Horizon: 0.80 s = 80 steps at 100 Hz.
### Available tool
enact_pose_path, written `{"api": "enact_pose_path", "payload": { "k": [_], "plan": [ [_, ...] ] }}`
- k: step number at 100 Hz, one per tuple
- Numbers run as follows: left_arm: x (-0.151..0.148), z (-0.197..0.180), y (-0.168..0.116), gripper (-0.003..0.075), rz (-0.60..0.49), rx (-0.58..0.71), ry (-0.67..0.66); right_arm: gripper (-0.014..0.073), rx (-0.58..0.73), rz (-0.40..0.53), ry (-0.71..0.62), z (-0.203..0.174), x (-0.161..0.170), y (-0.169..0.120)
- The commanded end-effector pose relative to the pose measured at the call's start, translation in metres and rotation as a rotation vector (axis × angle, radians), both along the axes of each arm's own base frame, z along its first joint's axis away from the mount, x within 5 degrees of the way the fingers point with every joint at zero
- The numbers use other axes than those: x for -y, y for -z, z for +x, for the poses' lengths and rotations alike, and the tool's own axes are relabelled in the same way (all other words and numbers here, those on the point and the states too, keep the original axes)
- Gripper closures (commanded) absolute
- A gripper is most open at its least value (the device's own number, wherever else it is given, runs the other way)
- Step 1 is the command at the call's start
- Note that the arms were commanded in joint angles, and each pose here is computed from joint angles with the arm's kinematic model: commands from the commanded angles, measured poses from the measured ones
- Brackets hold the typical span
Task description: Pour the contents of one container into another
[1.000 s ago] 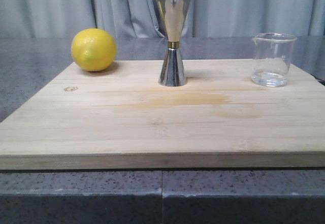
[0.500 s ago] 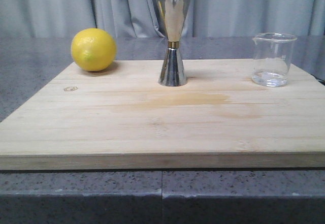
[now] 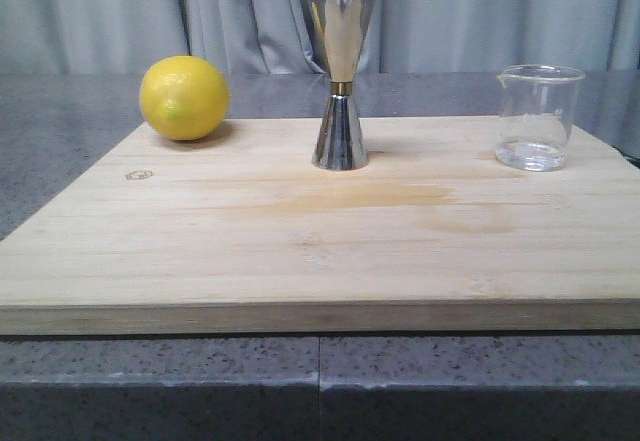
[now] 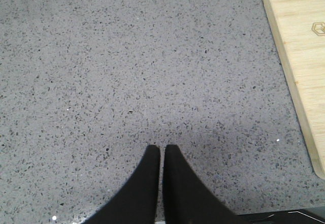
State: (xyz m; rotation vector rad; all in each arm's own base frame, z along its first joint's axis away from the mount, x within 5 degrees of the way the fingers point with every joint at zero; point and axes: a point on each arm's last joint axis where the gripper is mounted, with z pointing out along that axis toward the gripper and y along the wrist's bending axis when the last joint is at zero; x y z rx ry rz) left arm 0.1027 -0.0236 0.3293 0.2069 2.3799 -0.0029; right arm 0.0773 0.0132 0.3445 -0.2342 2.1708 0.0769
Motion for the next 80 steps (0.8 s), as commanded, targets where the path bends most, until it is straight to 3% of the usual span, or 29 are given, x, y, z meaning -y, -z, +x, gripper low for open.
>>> {"api": "enact_pose_path", "payload": {
  "k": [1,41,54,65,80],
  "plan": [
    [0.001,0.003,-0.011,0.0739,-0.03,0.076,0.003,0.0666,0.077,0.0,0.014,0.002,0.001,-0.011],
    [0.002,0.005,-0.012,0.0739,-0.033,0.097,0.011,0.0666,0.077,0.0,0.014,0.002,0.001,-0.011],
    [0.002,0.002,-0.02,0.0738,-0.057,0.192,0.075,0.0666,0.077,0.0,0.014,0.002,0.001,-0.011],
    [-0.007,-0.007,-0.026,0.0738,-0.11,0.312,0.017,0.0666,0.077,0.0,0.014,0.002,0.001,-0.011],
    [-0.019,-0.023,0.001,0.0738,-0.118,0.517,-0.078,0.0666,0.077,0.0,0.014,0.002,0.001,-0.011]
  ]
}}
